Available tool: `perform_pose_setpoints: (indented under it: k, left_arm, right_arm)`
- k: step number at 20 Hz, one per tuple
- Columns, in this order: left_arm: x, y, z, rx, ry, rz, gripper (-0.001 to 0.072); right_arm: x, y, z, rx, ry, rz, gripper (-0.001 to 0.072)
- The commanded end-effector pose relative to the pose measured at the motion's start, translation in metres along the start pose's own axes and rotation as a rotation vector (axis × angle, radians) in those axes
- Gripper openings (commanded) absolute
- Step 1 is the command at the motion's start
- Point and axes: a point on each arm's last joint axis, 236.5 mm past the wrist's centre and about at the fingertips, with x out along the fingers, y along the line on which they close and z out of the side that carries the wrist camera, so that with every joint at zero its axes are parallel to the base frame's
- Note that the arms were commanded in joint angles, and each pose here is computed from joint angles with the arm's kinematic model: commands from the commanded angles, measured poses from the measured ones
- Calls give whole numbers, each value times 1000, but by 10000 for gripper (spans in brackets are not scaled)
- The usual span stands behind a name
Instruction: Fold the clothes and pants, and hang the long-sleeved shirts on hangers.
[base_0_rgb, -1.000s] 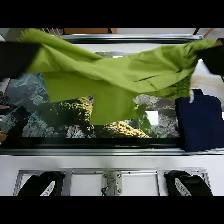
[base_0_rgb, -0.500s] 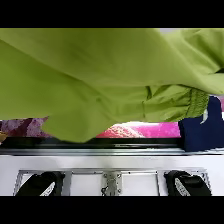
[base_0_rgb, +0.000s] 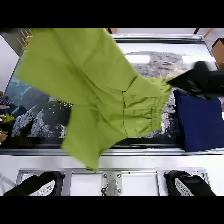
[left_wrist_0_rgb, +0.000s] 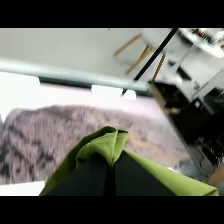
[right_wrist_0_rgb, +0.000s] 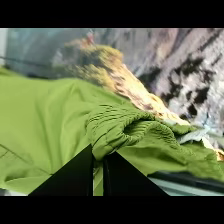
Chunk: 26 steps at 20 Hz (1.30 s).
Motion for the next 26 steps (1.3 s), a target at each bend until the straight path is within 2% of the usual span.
perform_pose_setpoints:
  k: [1,6,10,12,15,19,23,26]
  left_arm:
    - [97,77,-58,-135,182,16,5]
    - [163,136,-104,-201,258,68,6]
    - [168,127,-100,-162,302,40,5]
    - [154,107,-79,-90,273,6,5]
    - [98,58,-28,-12,140,-44,5]
    - [-22,-32,21,110,-33,-135,5]
    - [-144,-113,42,225,-216,-237,6]
    - [-216,-152,41,288,-321,-297,5]
  right_arm:
    - [87,-59,27,88,100,-68,28]
    - [166,-114,76,154,25,-103,28]
    - [170,-129,95,81,-47,-143,28]
    - [154,-124,102,-40,-84,-168,28]
    - [105,-84,113,-159,-201,-130,28]
    - [1,10,100,-279,-408,38,29]
    - [-103,75,64,-396,-625,151,28]
    - [-154,100,33,-460,-724,199,28]
